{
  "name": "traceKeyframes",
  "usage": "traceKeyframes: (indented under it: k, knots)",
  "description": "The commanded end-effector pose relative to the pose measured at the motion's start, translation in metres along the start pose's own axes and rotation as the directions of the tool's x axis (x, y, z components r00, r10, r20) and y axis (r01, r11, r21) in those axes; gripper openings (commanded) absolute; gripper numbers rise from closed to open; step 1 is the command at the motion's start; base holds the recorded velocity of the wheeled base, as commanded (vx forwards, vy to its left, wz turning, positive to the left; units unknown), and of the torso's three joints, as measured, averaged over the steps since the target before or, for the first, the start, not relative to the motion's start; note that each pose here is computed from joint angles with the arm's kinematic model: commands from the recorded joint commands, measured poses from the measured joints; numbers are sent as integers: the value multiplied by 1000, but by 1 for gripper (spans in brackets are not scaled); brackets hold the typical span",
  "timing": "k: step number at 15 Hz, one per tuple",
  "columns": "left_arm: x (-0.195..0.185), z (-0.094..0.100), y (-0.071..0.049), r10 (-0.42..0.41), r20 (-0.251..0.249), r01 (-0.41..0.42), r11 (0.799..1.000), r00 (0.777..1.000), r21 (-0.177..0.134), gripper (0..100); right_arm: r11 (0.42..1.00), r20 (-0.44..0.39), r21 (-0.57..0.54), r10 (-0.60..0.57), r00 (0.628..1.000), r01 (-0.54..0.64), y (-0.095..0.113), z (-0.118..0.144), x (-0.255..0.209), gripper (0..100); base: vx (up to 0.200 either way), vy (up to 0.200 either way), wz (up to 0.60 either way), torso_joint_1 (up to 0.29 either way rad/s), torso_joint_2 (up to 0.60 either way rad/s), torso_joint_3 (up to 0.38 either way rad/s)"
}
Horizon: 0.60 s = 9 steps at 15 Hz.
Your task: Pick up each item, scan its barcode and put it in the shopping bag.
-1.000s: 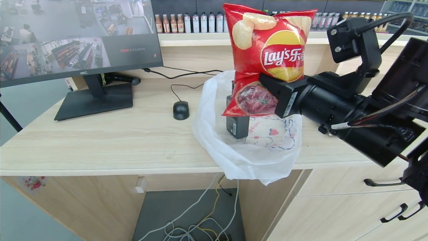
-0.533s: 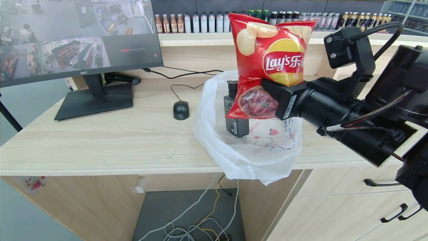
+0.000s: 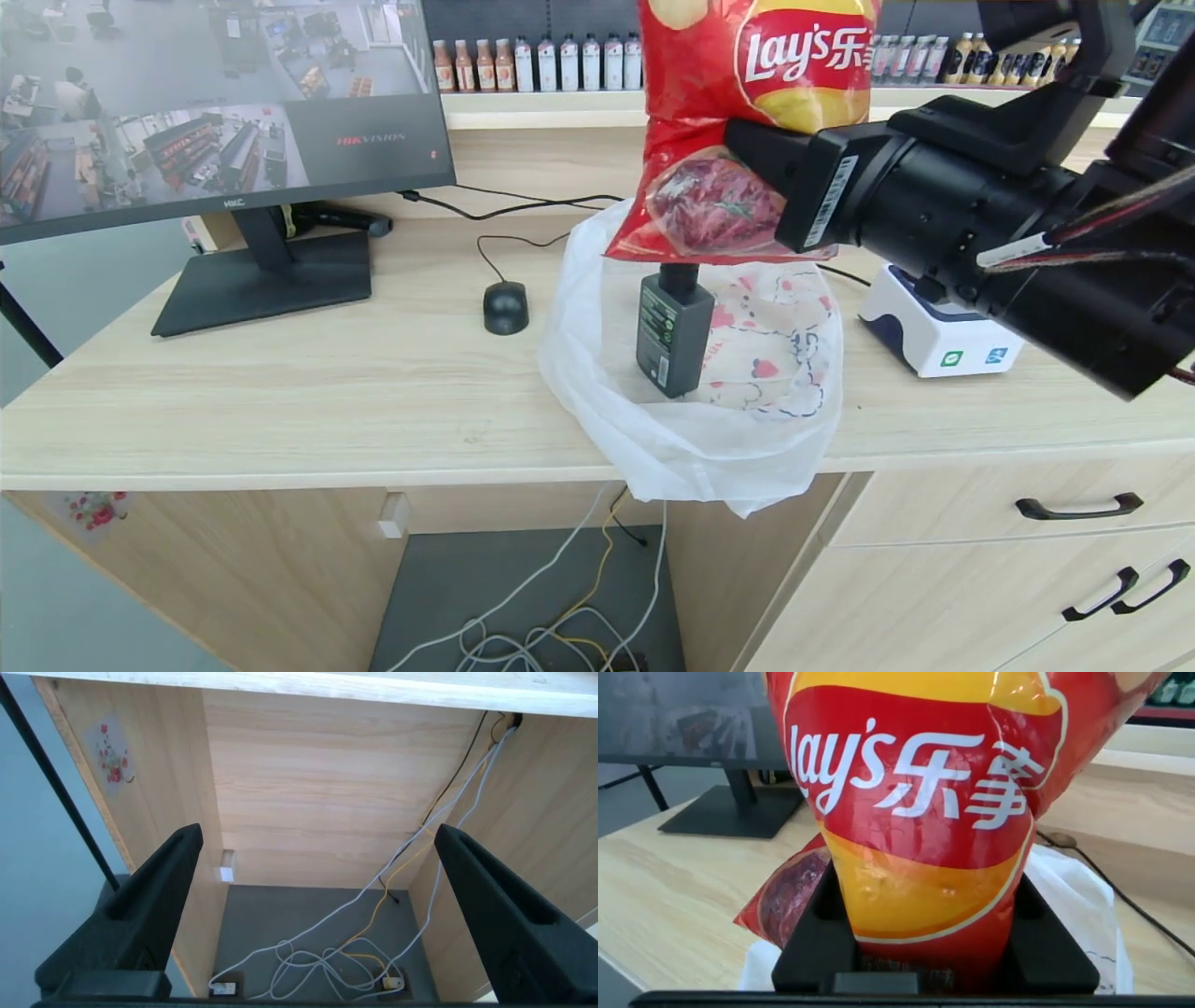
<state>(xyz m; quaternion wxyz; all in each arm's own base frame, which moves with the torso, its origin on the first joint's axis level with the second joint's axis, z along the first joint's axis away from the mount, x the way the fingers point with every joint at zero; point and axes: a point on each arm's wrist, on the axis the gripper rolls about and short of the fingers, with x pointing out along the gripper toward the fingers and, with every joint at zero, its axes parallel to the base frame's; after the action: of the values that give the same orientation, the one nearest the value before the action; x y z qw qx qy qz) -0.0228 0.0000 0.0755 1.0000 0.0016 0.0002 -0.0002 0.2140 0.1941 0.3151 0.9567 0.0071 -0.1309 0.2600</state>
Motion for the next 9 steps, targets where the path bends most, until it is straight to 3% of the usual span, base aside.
traceKeyframes:
  k: [1, 6, 9]
  knots:
    - [0, 0, 0, -1, 0, 1, 1000, 1000, 0, 100, 998, 0, 14, 59, 998, -59, 19, 1, -3, 0, 0, 0, 0, 0, 0, 0]
    - [0, 0, 0, 0, 0, 0, 1000, 1000, 0, 100, 992, -67, 9, 126, 990, -125, 44, -23, 4, 0, 0, 0, 0, 0, 0, 0]
    - [0, 0, 0, 0, 0, 0, 1000, 1000, 0, 100, 993, -101, -5, 119, 988, -120, 44, -32, 1, 0, 0, 0, 0, 0, 0, 0]
